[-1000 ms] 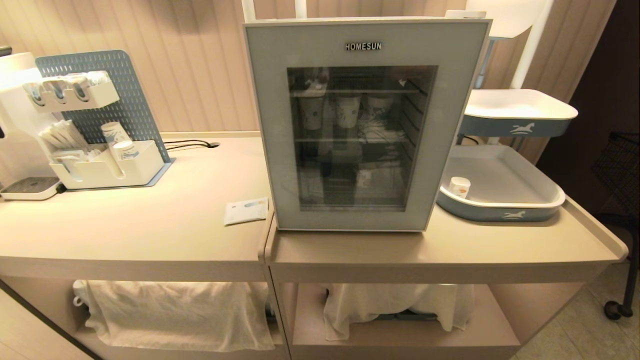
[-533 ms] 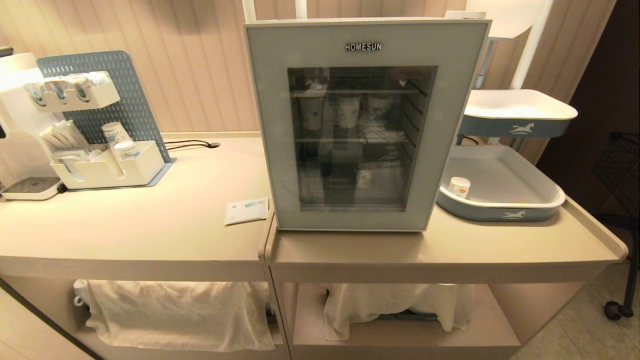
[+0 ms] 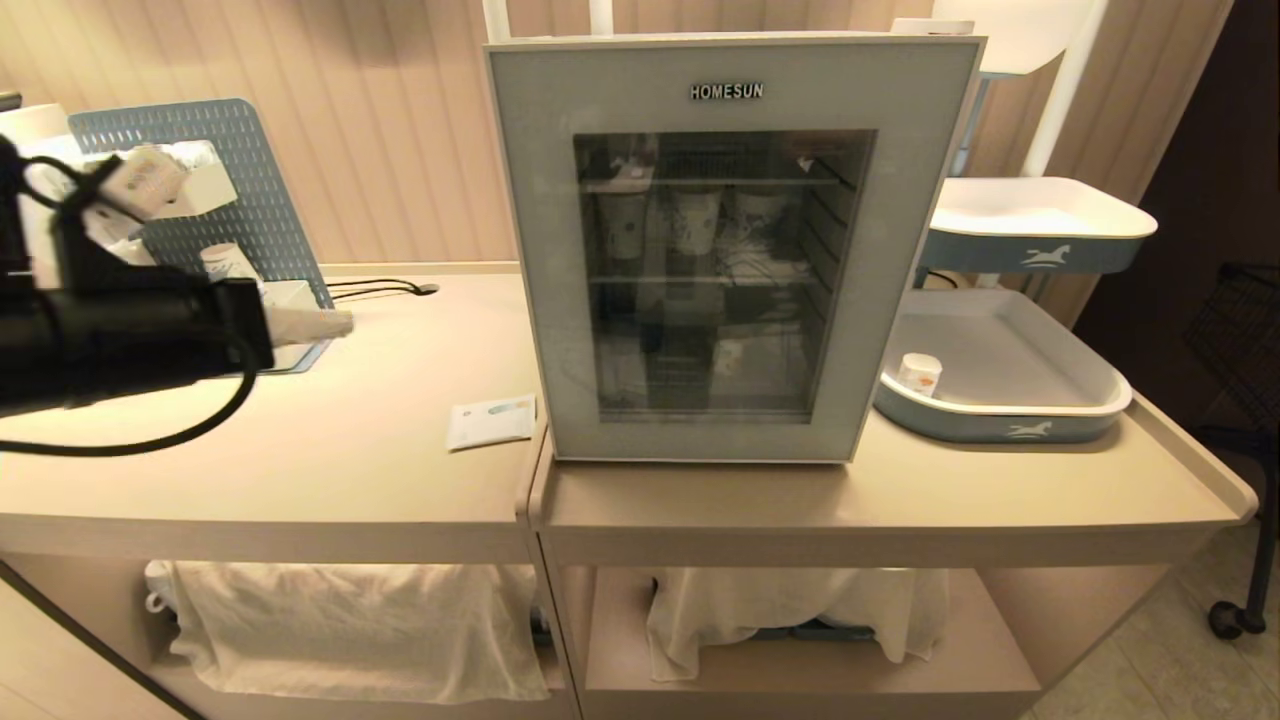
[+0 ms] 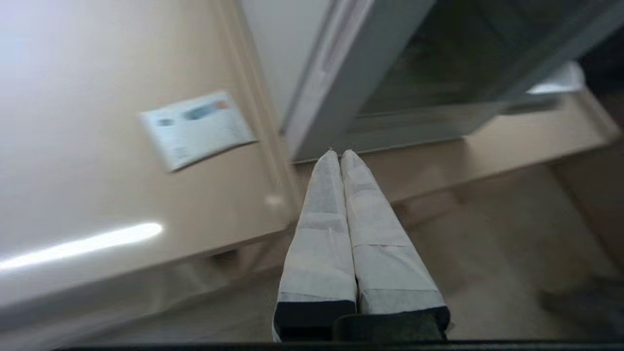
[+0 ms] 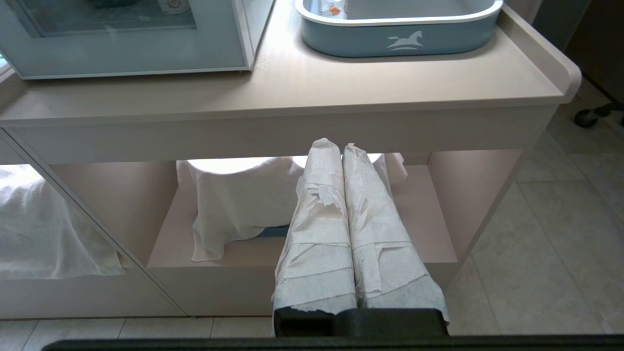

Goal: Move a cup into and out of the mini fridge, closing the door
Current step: Open the freezer door

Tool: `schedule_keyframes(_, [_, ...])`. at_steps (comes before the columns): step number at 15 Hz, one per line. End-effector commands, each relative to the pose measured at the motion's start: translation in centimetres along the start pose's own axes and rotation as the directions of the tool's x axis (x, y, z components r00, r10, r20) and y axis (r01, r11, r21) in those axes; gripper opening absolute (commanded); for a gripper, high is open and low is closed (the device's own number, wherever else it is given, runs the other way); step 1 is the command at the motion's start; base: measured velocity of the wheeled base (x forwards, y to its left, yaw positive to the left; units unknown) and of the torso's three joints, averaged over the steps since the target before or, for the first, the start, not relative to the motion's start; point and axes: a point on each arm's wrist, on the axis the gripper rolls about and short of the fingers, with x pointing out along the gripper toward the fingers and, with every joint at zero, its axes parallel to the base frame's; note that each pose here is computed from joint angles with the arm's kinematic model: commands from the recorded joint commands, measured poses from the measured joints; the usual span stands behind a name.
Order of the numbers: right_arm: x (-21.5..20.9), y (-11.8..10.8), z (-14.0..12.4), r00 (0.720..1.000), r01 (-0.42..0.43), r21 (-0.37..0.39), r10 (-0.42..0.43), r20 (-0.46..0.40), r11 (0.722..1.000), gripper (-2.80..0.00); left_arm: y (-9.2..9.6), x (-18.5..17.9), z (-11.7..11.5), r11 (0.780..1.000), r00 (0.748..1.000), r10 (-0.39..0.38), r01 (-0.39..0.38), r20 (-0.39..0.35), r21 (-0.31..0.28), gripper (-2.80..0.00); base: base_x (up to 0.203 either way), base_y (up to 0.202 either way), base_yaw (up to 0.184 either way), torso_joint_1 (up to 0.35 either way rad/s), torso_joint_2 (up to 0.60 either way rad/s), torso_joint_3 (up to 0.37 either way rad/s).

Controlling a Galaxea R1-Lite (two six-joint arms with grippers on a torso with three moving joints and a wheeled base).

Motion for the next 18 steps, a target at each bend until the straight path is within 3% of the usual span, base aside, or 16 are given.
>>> schedule_keyframes(1, [0.0, 0.0, 0.0, 1.000, 0.001, 0.000, -0.001, -0.002, 1.000, -2.80, 5.2, 6.9, -2.1, 0.905, 0.904, -0.424, 0.419, -0.061, -0.072, -2.80, 0.000, 0.000, 0.000, 0.000, 0.00, 0.000])
schedule_keyframes(2, [0.0, 0.0, 0.0, 1.000, 0.001, 0.000, -0.001, -0.002, 1.000, -2.80, 6.2, 7.9, -2.1, 0.863, 0.863, -0.504, 0.501, -0.047, -0.068, -2.80, 0.000, 0.000, 0.000, 0.000, 0.00, 0.000])
schedule_keyframes(3, [0.0, 0.0, 0.0, 1.000, -0.001, 0.000, 0.001, -0.002, 1.000, -2.80, 6.9, 8.6, -1.9, 0.843, 0.843, -0.537, 0.535, -0.032, -0.059, -2.80, 0.000, 0.000, 0.000, 0.000, 0.00, 0.000])
schedule_keyframes(6, [0.0, 0.0, 0.0, 1.000, -0.001, 0.000, 0.001, -0.002, 1.000, -2.80, 7.4, 9.2, -1.1, 0.834, 0.834, -0.552, 0.551, -0.019, -0.044, -2.80, 0.000, 0.000, 0.000, 0.000, 0.00, 0.000])
schedule_keyframes(7, [0.0, 0.0, 0.0, 1.000, -0.001, 0.000, 0.001, -0.002, 1.000, -2.80, 7.5, 9.4, -0.8, 0.836, 0.836, -0.548, 0.547, -0.014, -0.034, 0.00, 0.000, 0.000, 0.000, 0.000, 0.00, 0.000])
schedule_keyframes(12, [0.0, 0.0, 0.0, 1.000, 0.000, 0.000, 0.000, -0.003, 1.000, -2.80, 8.2, 11.0, -0.4, 0.827, 0.827, -0.562, 0.562, -0.001, 0.019, 0.00, 0.000, 0.000, 0.000, 0.000, 0.00, 0.000])
schedule_keyframes(18, [0.0, 0.0, 0.0, 1.000, -0.001, 0.000, 0.001, -0.002, 1.000, -2.80, 6.6, 15.1, -2.1, 0.761, 0.770, -0.638, 0.624, 0.031, 0.175, 0.00, 0.000, 0.000, 0.000, 0.000, 0.00, 0.000])
